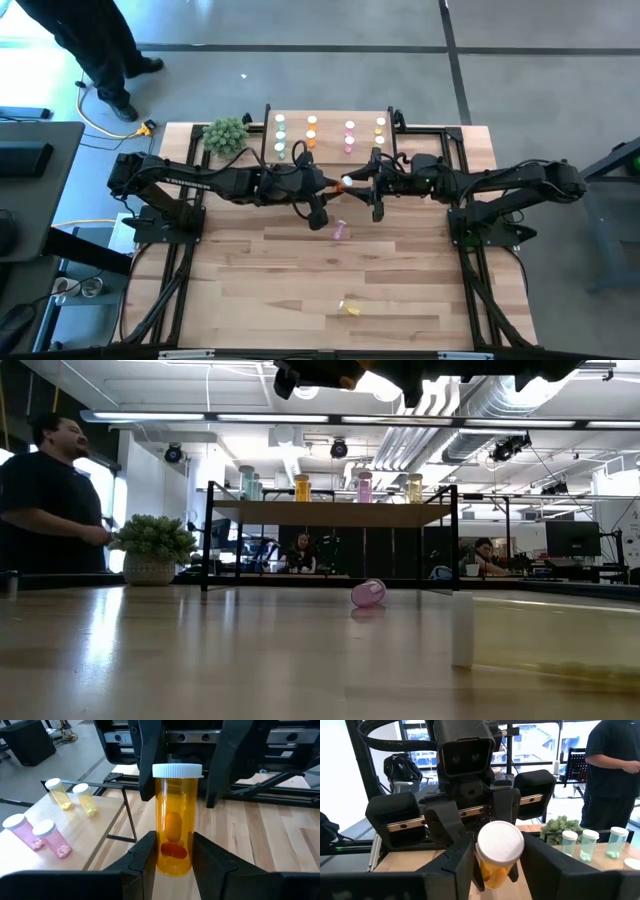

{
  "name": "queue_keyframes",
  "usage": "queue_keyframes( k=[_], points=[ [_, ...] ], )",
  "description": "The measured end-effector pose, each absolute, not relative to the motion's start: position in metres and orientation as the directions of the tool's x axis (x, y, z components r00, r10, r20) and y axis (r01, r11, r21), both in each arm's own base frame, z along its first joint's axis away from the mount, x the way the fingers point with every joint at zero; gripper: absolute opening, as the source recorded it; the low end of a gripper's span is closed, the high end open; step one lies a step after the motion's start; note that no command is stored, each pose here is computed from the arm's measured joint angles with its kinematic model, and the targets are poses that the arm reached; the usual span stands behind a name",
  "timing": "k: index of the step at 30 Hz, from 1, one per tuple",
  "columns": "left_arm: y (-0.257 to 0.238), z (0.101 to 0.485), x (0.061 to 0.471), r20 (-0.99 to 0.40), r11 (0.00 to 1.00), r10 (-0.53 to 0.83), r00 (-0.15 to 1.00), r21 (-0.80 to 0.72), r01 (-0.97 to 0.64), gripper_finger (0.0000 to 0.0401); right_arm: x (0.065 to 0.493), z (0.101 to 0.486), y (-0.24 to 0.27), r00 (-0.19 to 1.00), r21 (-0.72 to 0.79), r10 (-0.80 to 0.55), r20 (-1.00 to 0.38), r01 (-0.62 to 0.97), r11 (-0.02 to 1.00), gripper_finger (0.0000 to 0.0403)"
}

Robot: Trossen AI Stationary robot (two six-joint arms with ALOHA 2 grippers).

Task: Pick and place medicine bottles onto shelf by color
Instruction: Put the orange pill bottle on the shelf aligned with the orange pill bottle

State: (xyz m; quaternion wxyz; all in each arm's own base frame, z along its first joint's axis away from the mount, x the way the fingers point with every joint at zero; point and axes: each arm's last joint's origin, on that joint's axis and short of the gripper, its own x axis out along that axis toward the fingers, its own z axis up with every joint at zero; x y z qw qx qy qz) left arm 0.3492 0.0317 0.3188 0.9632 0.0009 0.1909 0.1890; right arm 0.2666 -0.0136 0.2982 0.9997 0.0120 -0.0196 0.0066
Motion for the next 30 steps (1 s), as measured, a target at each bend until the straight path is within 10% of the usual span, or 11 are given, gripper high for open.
queue_keyframes(
  k=[20, 30],
  points=[
    [0.0319, 0.3186, 0.349, -0.371, 0.928, 0.366, 0.853, 0.077, -0.365, 0.01, 0.2666, 0.298, -0.0139, 0.999, 0.019, 0.005, 0.037, -0.005, 1.0, 0.0104],
    [0.0317, 0.3133, 0.3473, -0.421, 0.933, 0.354, 0.835, 0.094, -0.348, 0.0176, 0.2666, 0.2967, -0.0142, 1.0, 0.021, -0.007, 0.024, 0.006, 1.0, 0.0103]
  ],
)
